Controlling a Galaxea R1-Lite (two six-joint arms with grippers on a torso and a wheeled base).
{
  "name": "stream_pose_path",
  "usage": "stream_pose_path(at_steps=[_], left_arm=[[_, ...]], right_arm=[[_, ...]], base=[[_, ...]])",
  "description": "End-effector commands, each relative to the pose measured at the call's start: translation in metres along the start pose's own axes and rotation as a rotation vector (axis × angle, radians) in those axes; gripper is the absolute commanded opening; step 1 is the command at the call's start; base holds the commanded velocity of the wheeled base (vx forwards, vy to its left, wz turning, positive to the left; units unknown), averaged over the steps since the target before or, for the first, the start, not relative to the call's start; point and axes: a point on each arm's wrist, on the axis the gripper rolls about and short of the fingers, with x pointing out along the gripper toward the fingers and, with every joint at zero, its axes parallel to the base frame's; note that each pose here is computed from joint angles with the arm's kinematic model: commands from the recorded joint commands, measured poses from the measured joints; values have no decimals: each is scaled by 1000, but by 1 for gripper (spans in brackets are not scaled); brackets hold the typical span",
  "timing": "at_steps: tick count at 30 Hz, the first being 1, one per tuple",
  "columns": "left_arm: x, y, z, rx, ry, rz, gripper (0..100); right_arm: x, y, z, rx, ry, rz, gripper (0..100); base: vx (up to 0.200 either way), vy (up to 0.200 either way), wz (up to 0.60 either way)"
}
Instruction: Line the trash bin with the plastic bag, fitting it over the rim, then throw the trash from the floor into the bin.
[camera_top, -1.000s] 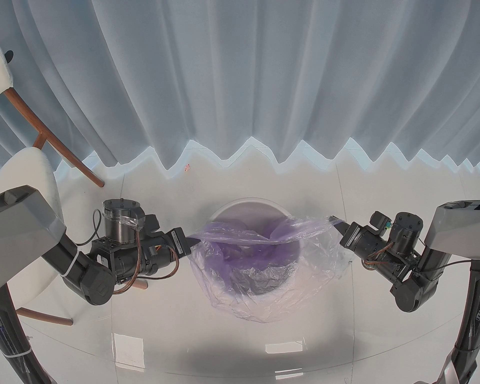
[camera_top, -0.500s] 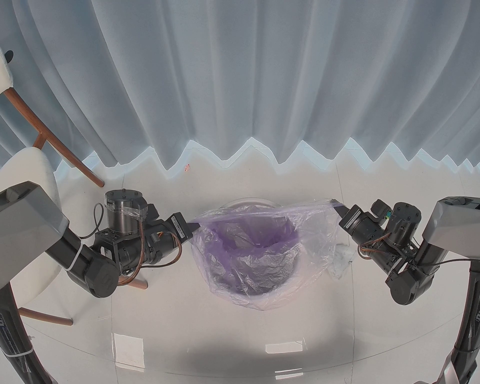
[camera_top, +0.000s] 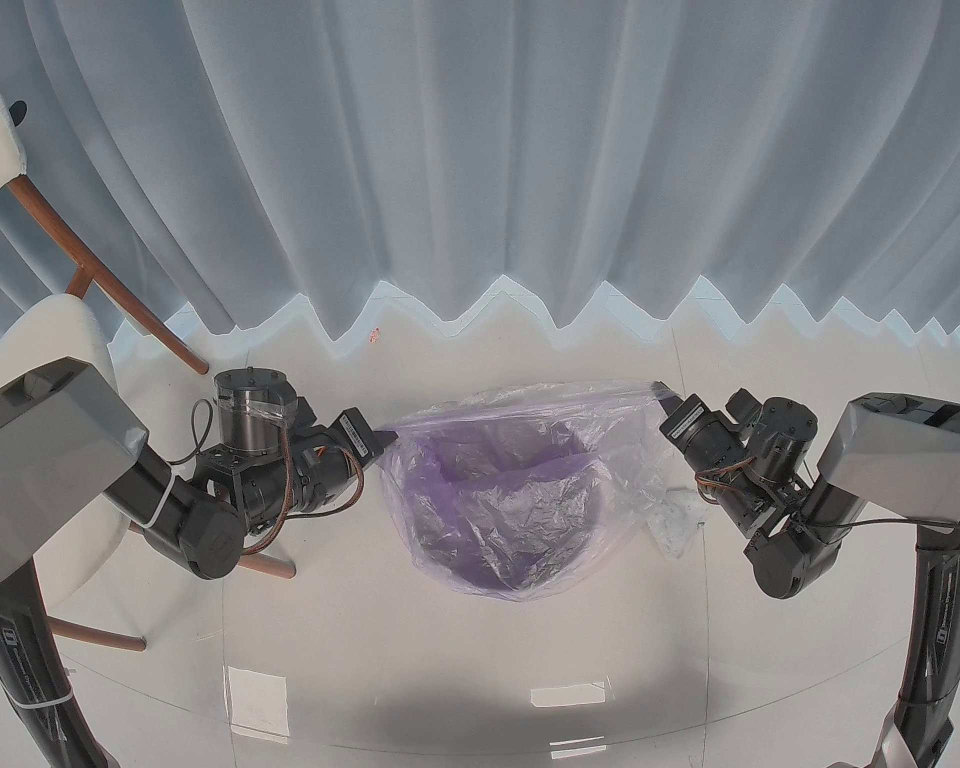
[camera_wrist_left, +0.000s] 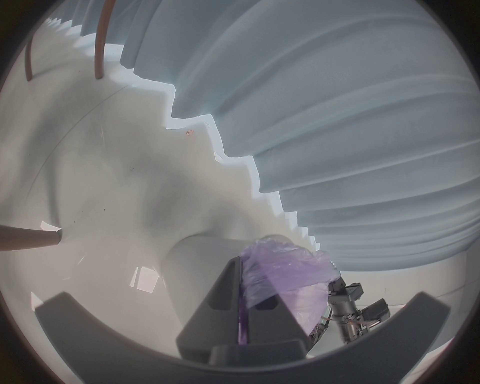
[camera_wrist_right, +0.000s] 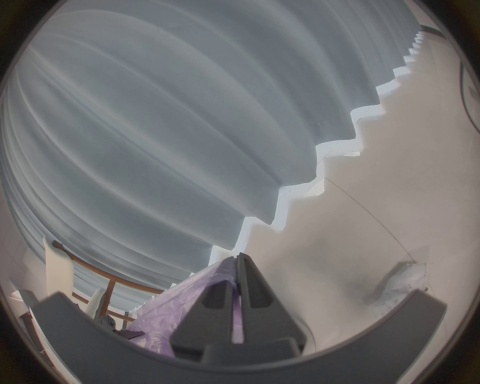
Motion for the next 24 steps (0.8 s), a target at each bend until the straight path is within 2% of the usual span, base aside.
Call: stream_pose_path(at_steps=[1, 12, 19, 20, 24], left_arm=[[7, 6, 6, -20, -18, 5, 0], [21, 11, 9, -112, -27, 3, 0], [28, 19, 11, -122, -38, 10, 0], [32, 22, 14, -157, -49, 10, 0], [39, 26, 15, -193, -53, 10, 0]], right_arm=[[9, -5, -6, 8, -13, 3, 0], [18, -3, -4, 102, -7, -8, 0], [19, -1, -11, 137, 34, -32, 0], [24, 2, -13, 154, 28, -40, 0], [28, 1, -18, 170, 28, -74, 0]], base=[[0, 0, 0], [0, 0, 0], [0, 0, 0], [0, 0, 0], [0, 0, 0]])
